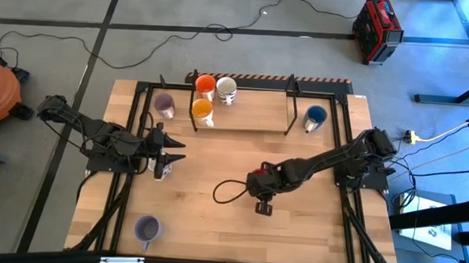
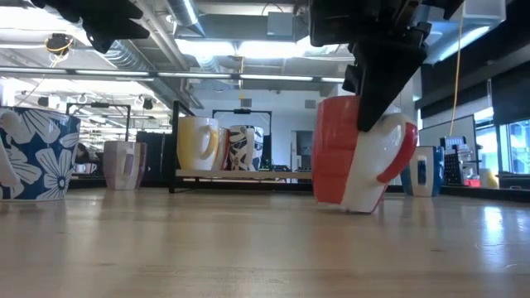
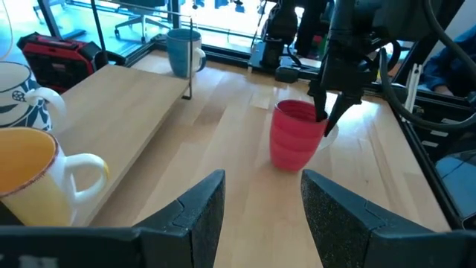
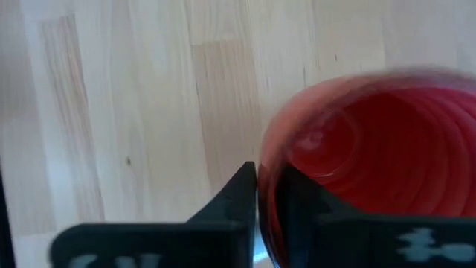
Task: Place coffee mugs
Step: Put the red mug on the shelf aligned with the white mug
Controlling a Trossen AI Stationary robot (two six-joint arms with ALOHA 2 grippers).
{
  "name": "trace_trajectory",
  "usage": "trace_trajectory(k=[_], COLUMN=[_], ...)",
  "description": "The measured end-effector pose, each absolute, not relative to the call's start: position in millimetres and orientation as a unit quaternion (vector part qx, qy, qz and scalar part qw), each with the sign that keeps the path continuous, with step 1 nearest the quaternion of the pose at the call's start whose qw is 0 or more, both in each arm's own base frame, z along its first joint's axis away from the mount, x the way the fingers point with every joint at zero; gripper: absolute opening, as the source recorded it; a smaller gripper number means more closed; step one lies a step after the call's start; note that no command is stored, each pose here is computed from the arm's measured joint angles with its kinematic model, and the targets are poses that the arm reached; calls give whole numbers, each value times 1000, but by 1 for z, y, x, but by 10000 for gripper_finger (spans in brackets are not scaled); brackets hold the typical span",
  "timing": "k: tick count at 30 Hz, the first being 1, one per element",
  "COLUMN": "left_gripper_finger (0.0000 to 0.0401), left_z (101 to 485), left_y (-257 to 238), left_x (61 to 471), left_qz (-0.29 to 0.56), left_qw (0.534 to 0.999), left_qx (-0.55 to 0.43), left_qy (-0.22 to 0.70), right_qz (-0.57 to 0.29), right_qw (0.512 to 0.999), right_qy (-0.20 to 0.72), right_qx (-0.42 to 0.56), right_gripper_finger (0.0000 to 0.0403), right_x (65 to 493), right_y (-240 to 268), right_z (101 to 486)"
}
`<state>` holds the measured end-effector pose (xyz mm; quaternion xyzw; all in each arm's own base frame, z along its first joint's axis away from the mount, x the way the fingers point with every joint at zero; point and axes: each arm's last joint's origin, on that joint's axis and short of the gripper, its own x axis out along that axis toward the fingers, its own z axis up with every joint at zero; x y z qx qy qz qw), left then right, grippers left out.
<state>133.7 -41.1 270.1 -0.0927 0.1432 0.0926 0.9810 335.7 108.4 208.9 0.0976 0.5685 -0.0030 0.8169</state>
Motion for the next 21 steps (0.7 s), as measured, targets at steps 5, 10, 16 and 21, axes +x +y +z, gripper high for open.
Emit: trace_trajectory(k=[5, 10, 16, 21], left_gripper_finger=[172, 172, 172, 172], left_z=[270, 270, 270, 270], left_y=[-41, -41, -41, -41], left_x=[134, 134, 134, 134], left_qz=[91, 92, 92, 92], left_qw=[982, 982, 982, 982], left_qx=[-86, -86, -85, -85], left_qy=[143, 143, 143, 143], right_qz=[-5, -4, -26, -44], right_qw=[817, 822, 822, 834], right_qy=[567, 558, 538, 498], right_qx=[102, 114, 185, 233], right_gripper_finger=[84, 122, 137, 138], right_x=[336, 337, 327, 309], right_y=[108, 109, 107, 118], right_z=[209, 212, 235, 263])
